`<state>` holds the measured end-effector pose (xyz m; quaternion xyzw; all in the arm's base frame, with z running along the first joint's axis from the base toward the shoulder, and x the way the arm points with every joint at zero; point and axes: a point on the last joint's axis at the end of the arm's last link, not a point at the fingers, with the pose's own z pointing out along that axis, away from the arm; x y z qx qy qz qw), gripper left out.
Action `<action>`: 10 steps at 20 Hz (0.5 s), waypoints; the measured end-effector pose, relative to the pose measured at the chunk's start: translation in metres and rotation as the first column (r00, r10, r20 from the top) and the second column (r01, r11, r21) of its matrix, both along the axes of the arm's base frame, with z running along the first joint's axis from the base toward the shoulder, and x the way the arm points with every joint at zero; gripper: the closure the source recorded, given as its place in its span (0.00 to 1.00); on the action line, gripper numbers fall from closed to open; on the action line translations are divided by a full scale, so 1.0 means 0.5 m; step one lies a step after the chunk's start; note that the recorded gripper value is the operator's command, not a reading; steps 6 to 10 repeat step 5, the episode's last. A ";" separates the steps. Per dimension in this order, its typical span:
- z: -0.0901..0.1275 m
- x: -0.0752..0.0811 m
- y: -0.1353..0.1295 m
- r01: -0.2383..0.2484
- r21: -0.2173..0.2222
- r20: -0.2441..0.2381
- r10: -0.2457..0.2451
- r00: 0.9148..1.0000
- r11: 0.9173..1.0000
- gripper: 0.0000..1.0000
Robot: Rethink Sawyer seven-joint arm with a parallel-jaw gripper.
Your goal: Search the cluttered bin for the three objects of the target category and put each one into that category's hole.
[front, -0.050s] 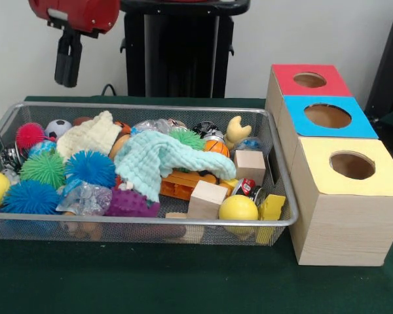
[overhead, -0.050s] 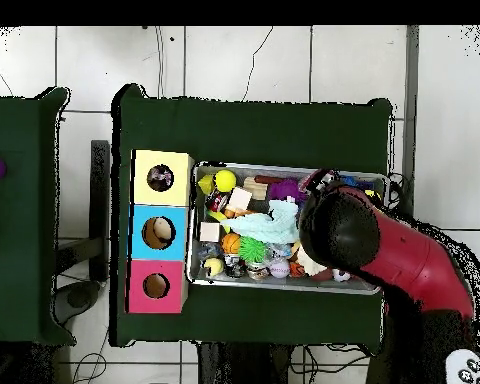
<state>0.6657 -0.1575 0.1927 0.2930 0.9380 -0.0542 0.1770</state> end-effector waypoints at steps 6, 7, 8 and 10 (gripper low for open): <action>-0.017 0.008 0.018 -0.068 0.000 -0.003 0.068 0.998 0.998 1.00; -0.017 0.008 0.018 -0.068 0.000 -0.003 0.068 0.998 0.998 1.00; -0.017 0.008 0.018 -0.068 0.000 -0.003 0.068 0.998 0.998 1.00; -0.017 0.008 0.018 -0.068 0.000 -0.003 0.068 0.998 0.998 1.00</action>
